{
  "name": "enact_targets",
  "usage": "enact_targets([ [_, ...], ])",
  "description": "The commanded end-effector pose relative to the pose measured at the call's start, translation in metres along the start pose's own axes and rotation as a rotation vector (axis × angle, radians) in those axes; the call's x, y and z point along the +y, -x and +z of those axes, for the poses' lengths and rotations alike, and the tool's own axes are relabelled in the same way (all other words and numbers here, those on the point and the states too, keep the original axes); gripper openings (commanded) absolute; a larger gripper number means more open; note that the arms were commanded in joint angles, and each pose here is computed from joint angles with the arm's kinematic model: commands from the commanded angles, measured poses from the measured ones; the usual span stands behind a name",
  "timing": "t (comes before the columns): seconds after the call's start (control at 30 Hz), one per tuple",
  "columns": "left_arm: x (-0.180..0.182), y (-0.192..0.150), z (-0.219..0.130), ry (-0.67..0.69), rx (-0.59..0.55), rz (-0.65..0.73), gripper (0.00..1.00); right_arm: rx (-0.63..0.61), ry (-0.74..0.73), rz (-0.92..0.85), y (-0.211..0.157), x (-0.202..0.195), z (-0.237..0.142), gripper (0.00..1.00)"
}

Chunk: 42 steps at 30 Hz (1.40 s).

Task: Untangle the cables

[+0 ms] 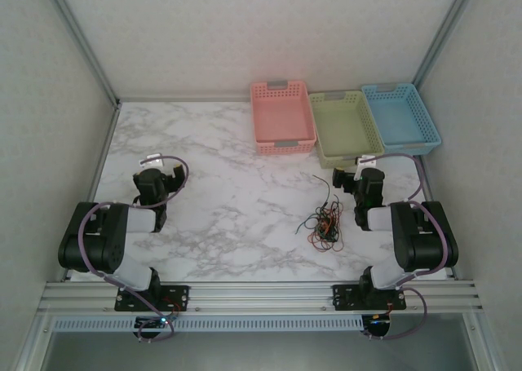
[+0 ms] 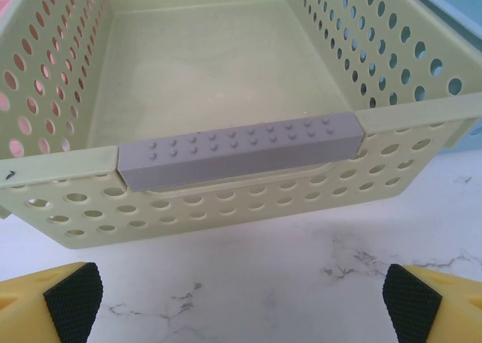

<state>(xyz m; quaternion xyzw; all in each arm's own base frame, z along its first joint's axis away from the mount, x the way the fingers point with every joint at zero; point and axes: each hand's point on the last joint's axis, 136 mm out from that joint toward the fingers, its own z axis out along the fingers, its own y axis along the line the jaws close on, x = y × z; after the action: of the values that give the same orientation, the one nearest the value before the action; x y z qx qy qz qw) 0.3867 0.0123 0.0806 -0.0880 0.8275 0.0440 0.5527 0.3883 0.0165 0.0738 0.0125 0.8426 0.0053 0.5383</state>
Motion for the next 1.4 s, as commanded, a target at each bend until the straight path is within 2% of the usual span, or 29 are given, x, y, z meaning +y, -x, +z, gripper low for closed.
enact_targets([
  [0.0,-0.001,0.013,0.003,-0.012,-0.033,-0.01,1.0,-0.027,0.01,-0.014,0.01,0.001,0.001,0.99],
  [0.43,-0.001,0.014,0.003,-0.015,-0.033,-0.01,1.0,-0.03,0.008,-0.012,0.012,0.0,0.001,0.99],
  [0.5,-0.001,0.013,0.003,-0.017,-0.03,-0.012,1.0,-0.027,-0.008,-0.01,0.023,-0.001,-0.006,0.99],
  [0.57,-0.001,0.014,0.003,-0.017,-0.033,-0.013,1.0,-0.041,-0.044,0.0,0.051,-0.006,-0.016,0.99],
  [0.7,-0.001,0.014,0.003,-0.017,-0.032,-0.012,1.0,0.017,-0.149,0.074,0.091,-0.023,-0.045,0.99],
  [0.8,0.0,0.014,0.003,-0.008,-0.039,-0.011,1.0,0.054,-0.219,0.161,0.112,-0.036,-0.053,0.99],
  [0.93,0.016,0.044,-0.018,0.13,-0.05,-0.032,1.0,0.138,-0.267,0.189,0.142,-0.041,-0.05,0.99],
  [1.0,0.025,0.066,-0.035,0.184,-0.008,-0.123,1.0,0.195,-0.267,0.189,0.155,-0.043,-0.038,0.99],
  [1.1,0.024,0.084,-0.06,0.163,0.034,-0.237,1.0,0.241,-0.26,0.179,0.168,-0.041,-0.015,0.99],
  [1.2,0.011,0.099,-0.079,0.063,0.033,-0.395,1.0,0.266,-0.254,0.195,0.174,-0.044,0.008,0.98],
  [1.3,0.008,0.101,-0.098,0.04,0.102,-0.62,1.0,0.277,-0.237,0.222,0.179,-0.048,0.032,0.96],
  [1.37,-0.008,0.114,-0.11,-0.051,0.153,-0.628,1.0,0.303,-0.247,0.235,0.178,-0.055,0.048,0.94],
])
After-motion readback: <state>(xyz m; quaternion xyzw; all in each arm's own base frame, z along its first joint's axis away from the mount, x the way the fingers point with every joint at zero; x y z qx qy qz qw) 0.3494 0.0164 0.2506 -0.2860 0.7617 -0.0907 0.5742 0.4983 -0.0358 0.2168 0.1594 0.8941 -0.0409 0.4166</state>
